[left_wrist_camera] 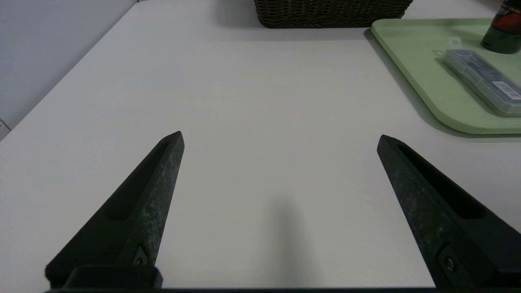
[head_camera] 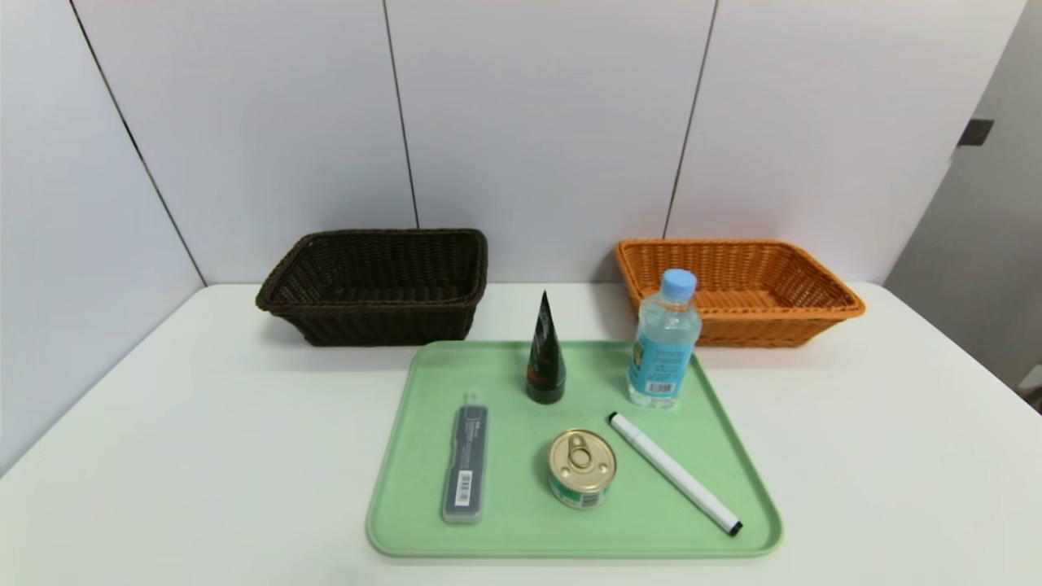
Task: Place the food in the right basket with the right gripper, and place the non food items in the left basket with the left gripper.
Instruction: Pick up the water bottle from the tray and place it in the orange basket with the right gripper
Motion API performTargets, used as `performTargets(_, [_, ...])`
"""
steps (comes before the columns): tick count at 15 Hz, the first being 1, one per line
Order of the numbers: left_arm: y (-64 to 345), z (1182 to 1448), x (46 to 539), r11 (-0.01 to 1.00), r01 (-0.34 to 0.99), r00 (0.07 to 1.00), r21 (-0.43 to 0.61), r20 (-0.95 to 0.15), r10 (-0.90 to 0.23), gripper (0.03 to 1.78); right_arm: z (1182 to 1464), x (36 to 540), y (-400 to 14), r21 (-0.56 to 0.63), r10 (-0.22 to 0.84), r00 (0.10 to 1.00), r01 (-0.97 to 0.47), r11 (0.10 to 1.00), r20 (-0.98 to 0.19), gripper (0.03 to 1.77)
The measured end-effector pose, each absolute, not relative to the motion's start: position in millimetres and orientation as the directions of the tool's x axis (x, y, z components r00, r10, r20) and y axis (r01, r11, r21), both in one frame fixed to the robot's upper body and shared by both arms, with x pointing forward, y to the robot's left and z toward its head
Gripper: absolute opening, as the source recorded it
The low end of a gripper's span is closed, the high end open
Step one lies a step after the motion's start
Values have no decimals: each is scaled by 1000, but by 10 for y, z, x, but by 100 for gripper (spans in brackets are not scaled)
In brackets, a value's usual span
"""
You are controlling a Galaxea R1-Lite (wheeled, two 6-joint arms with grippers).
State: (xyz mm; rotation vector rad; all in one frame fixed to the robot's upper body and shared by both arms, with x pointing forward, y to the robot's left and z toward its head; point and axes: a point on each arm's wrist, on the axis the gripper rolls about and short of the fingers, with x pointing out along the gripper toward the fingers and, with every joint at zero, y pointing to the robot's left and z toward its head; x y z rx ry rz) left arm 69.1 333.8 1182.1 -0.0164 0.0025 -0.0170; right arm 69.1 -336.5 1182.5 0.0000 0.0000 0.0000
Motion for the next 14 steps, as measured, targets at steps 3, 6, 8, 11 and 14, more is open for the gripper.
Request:
performTargets(3, [3337,11821,690,1000,17,1000,0,-4,-17,169,11825,691,-3365,-2,0,1000,0,1000,0,171])
performTargets(6, [3343,11827,690,998,-8,1000,-63,1,8,169,11825,691,-3365,-2,-2,1000,2,1000,0,171])
performTargets(8, [3345,11825,690,996,-19,1000,-85,1,20,169,11830,689,-3366,2,-4,1000,4,1000,0,171])
performTargets(11, [3346,11827,690,996,-27,1000,-83,1,27,169,12091,630,-3361,1,14,1000,-14,1000,23,171])
performTargets(14, [3343,11975,639,998,-12,1000,-53,12,13,169,12679,653,-3348,2,85,996,-86,996,23,171])
